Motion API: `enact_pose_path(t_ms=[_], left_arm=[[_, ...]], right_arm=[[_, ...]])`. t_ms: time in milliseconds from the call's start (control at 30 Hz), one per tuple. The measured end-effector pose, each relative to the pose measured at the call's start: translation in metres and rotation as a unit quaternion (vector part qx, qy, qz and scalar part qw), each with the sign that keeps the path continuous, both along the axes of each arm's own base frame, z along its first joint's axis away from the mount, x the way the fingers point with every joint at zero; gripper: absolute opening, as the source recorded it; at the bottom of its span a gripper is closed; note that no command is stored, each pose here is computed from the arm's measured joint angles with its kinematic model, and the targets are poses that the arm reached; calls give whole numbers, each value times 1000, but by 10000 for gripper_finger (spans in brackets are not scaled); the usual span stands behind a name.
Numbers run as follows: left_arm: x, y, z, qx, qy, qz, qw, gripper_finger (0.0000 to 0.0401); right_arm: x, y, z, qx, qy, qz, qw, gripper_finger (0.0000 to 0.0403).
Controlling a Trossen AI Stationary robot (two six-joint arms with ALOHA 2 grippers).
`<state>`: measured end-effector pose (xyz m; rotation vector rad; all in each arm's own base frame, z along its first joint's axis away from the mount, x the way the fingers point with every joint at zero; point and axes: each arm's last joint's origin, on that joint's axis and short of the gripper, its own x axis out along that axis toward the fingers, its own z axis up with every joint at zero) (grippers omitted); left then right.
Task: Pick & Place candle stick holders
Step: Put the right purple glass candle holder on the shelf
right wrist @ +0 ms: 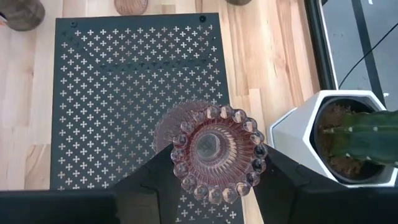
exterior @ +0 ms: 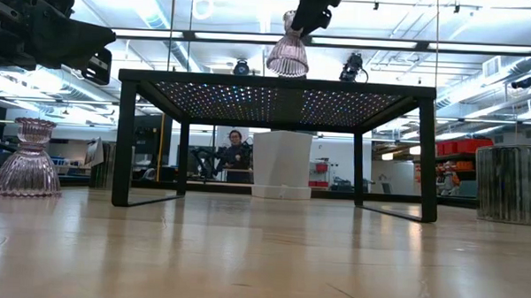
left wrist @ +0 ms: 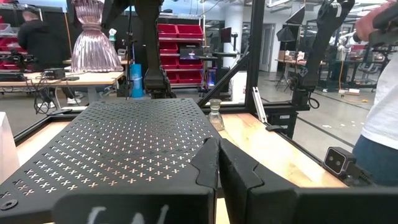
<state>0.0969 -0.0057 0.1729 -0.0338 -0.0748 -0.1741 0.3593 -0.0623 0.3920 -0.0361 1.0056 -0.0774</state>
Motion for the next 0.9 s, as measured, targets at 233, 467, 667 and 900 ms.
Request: enact_pose_path(t_ms=[233,467,667,900], left_arm=[[0,0,0,0,0,0,1000,18],[0,0,0,0,0,0,1000,18],[0,0,0,0,0,0,1000,18],[0,0,0,0,0,0,1000,18]], right_arm=[[4,-1,-11,-3,6,4,1000,167],[11,-2,-30,0,11,7,1000,167],[13,-2,-48,4,27,7,1000,167],[14,-2,-62,7,41,6,999,167]])
